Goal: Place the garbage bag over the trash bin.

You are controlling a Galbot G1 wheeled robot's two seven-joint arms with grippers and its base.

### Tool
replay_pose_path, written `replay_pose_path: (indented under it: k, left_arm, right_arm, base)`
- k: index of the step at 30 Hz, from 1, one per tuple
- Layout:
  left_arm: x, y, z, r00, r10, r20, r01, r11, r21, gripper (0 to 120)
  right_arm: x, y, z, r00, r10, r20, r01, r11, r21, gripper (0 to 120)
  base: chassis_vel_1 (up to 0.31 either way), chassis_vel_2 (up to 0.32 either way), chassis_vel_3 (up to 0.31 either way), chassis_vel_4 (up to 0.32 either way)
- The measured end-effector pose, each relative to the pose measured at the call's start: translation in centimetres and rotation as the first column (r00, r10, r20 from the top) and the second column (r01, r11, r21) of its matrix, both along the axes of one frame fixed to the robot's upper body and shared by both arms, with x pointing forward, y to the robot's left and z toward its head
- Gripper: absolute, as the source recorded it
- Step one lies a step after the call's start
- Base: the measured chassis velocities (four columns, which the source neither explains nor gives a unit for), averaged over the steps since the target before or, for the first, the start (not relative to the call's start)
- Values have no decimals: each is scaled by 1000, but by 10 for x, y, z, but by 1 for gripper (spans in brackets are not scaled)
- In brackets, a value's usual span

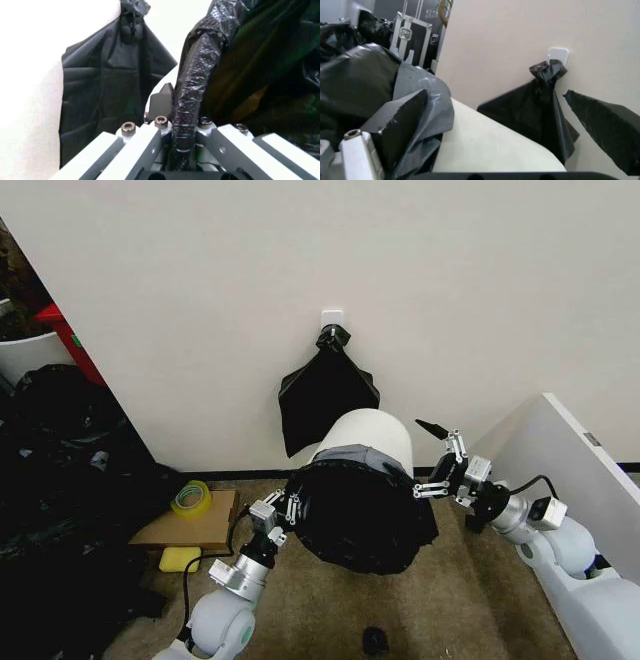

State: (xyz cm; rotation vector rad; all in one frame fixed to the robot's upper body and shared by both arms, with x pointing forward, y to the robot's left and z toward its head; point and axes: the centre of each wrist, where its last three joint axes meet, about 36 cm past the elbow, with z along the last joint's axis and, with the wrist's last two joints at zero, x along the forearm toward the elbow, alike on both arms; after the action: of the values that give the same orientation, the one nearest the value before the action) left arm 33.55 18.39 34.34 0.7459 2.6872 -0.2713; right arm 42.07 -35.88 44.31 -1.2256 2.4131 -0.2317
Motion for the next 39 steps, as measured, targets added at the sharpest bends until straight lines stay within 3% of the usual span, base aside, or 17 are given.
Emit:
replay_pose_path:
  k: [13, 16, 20, 22, 23, 24, 25, 27, 29, 30, 31, 32, 33, 35, 36, 37, 39]
  left_arm:
    - [-2, -2, 10, 1000, -2, -16, 2, 1000, -25, 0]
    - [-3, -3, 12, 998, 19, -55, -20, 1000, -19, 0]
    - [-4, -7, 17, 979, 82, -188, -83, 997, 6, 0]
    - [-4, -9, 24, 952, 111, -286, -113, 994, 10, 0]
    - [-5, -11, 32, 917, 138, -374, -141, 990, 19, 0]
    - [-5, -11, 32, 917, 138, -374, -141, 990, 19, 0]
    - [-5, -11, 36, 892, 158, -424, -161, 986, 30, 0]
    - [-12, -14, 50, 779, 235, -581, -227, 970, 87, 0]
    - [-13, -14, 52, 769, 240, -592, -231, 969, 92, 0]
    - [-19, -20, 61, 656, 259, -709, -249, 961, 121, 0]
    - [-20, -21, 63, 629, 260, -733, -250, 960, 125, 0]
    - [-19, -24, 64, 567, 263, -781, -261, 956, 132, 0]
    - [-19, -24, 64, 567, 263, -781, -261, 956, 132, 0]
    - [-18, -27, 66, 467, 254, -847, -278, 951, 131, 0]
    - [-18, -29, 64, 439, 257, -861, -288, 948, 136, 0]
    - [-18, -29, 64, 439, 257, -861, -288, 948, 136, 0]
    - [-16, -32, 56, 384, 296, -875, -324, 930, 173, 0]
  right_arm:
    - [10, -1, -2, 997, -27, 69, 24, 998, 54, 100]
    - [7, 5, -2, 995, -38, 93, 30, 996, 84, 100]
    - [-4, 28, 2, 976, -188, 109, 160, 961, 225, 100]
    - [-15, 39, 8, 945, -319, 71, 285, 911, 298, 100]
    - [-22, 41, 17, 911, -411, 39, 375, 863, 338, 100]
    - [-22, 41, 17, 911, -411, 39, 375, 863, 338, 100]
    - [-25, 41, 22, 892, -452, 22, 416, 837, 356, 100]
    - [-33, 39, 45, 841, -541, -25, 506, 769, 390, 100]
    - [-33, 39, 45, 840, -543, -26, 508, 767, 391, 100]
    - [-43, 28, 68, 810, -586, -19, 541, 735, 409, 100]
    - [-48, 25, 73, 802, -597, -14, 548, 726, 415, 100]
    - [-60, 17, 81, 779, -627, -8, 567, 700, 433, 100]
    - [-60, 17, 81, 779, -627, -8, 567, 700, 433, 100]
    - [-88, 11, 97, 738, -674, -20, 595, 637, 490, 100]
    - [-97, 11, 102, 728, -685, -27, 599, 617, 511, 100]
    - [-97, 11, 102, 728, -685, -27, 599, 617, 511, 100]
    - [-112, 14, 105, 720, -693, -47, 602, 589, 539, 100]
  base:
    - [0, 0, 0, 0]
    - [0, 0, 0, 0]
    - [0, 0, 0, 0]
    - [0, 0, 0, 0]
    - [0, 0, 0, 0]
    - [0, 0, 0, 0]
    - [0, 0, 0, 0]
    - [0, 0, 0, 0]
    - [0, 0, 0, 0]
    - [0, 0, 0, 0]
    - [0, 0, 0, 0]
    - [0, 0, 0, 0]
    - [0, 0, 0, 0]
    - [0, 0, 0, 0]
    - [0, 0, 0, 0]
    - [0, 0, 0, 0]
    - [0, 0, 0, 0]
